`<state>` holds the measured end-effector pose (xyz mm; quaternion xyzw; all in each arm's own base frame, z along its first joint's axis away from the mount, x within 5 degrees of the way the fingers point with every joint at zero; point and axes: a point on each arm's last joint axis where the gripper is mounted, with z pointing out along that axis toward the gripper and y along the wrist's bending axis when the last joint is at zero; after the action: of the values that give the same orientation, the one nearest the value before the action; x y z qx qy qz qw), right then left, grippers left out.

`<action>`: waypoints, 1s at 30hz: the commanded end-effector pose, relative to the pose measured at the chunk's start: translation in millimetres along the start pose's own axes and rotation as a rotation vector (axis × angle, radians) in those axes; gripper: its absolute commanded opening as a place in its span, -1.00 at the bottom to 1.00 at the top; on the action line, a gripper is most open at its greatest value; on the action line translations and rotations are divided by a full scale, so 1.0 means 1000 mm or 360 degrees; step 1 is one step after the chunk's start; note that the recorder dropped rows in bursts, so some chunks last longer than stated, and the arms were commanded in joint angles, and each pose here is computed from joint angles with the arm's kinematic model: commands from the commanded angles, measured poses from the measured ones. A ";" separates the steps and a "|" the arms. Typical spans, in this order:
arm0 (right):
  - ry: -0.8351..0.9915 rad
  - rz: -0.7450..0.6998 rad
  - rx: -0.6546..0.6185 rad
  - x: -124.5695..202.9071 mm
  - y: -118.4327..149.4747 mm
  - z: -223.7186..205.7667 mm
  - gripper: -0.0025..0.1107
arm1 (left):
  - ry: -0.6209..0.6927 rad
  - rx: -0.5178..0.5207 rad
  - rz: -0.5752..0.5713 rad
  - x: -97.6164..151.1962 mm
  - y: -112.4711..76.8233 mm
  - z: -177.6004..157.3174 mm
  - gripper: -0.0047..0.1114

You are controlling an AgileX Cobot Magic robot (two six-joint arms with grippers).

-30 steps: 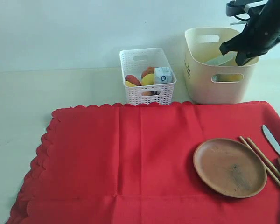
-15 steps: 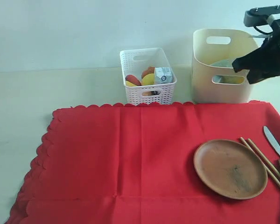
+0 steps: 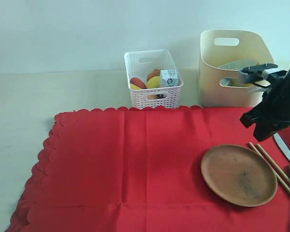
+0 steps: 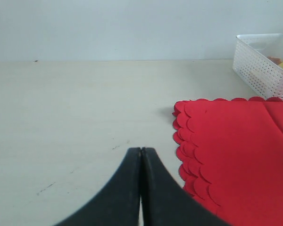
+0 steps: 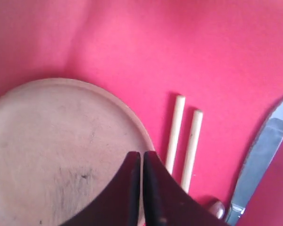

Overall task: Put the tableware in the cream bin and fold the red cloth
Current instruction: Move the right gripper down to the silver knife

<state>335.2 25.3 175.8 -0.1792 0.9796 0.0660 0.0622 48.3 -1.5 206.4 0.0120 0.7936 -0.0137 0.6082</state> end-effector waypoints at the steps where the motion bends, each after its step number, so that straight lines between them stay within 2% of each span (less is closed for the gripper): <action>1: 0.0034 0.0114 0.0084 0.002 -0.006 0.004 -0.86 | -0.0023 0.0001 -0.0006 0.000 0.000 0.000 -0.92; 2: 0.0038 0.0223 0.0106 0.002 -0.007 0.004 -0.86 | -0.0023 0.0001 -0.0006 0.000 0.000 0.000 -0.92; 4: 0.0073 0.0298 0.0148 0.004 -0.009 0.004 -0.86 | -0.0023 0.0001 -0.0006 0.000 0.000 0.000 -0.92; 8: 0.0157 0.0229 0.0275 0.010 -0.016 0.002 -0.86 | -0.0023 0.0001 -0.0006 0.000 0.000 0.000 -0.92; 14: 0.0197 0.0345 0.0505 0.018 -0.032 0.002 -0.86 | -0.0023 0.0001 -0.0006 0.000 0.000 0.000 -0.92; 21: 0.0185 0.0591 0.0441 0.039 -0.056 0.007 -0.86 | -0.0023 0.0001 -0.0006 0.000 0.000 0.000 -0.92; 30: 0.0159 0.0616 0.0427 0.039 -0.056 0.004 -0.84 | -0.0023 0.0001 -0.0006 0.000 0.000 0.000 -0.92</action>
<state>319.9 -38.6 157.7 0.0120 0.9977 -0.0654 0.0154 48.3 -1.5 206.4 0.0120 0.7936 -0.0137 0.6082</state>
